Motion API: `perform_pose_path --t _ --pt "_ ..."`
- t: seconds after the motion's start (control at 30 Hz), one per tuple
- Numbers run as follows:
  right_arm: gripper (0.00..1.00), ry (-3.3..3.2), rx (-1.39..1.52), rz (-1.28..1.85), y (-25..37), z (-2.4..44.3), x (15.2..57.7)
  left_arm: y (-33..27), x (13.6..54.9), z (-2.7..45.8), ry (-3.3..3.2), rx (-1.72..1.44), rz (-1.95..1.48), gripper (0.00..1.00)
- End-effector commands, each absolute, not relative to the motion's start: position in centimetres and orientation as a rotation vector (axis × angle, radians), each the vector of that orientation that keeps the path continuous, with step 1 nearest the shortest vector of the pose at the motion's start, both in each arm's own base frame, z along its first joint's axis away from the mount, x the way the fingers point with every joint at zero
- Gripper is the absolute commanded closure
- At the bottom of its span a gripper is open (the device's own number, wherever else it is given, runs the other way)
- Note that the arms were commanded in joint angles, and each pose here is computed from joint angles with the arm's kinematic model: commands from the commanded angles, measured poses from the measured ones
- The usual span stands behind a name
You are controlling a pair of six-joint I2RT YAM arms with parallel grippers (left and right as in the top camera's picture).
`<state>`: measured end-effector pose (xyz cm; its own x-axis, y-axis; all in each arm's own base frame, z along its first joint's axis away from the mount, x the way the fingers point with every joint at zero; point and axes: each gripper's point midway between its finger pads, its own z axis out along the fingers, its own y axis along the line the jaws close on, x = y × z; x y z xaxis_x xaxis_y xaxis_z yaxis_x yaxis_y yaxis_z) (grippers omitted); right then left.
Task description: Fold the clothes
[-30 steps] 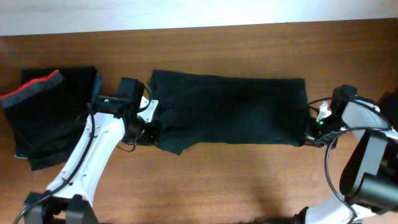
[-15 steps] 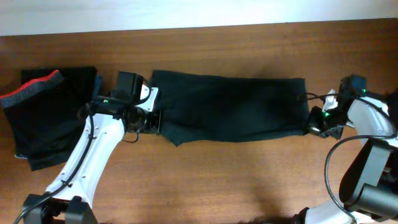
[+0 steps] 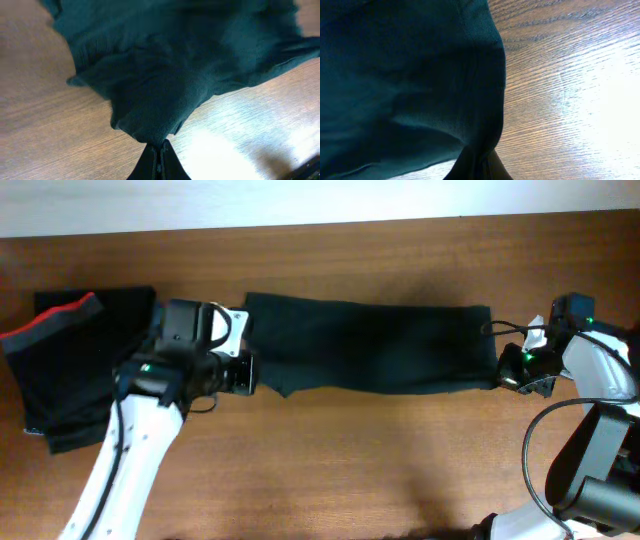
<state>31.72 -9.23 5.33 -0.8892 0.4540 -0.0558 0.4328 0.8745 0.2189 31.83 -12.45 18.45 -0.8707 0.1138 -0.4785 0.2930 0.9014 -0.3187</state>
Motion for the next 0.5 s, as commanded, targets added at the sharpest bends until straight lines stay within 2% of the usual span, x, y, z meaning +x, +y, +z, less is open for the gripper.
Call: perform_pose_path --t 0.0,0.27,0.47 --pt "0.96 2.908 0.689 0.310 -9.3 6.5 32.3 -12.7 31.6 19.9 2.559 0.301 -0.556 1.00" --pt "0.96 2.926 0.666 0.313 -9.1 6.4 32.0 -12.6 30.4 19.2 2.624 0.285 -0.568 0.99" --pt "0.96 2.907 0.659 0.305 -9.3 6.5 32.4 -11.0 32.7 19.6 2.555 0.250 -0.414 0.99"
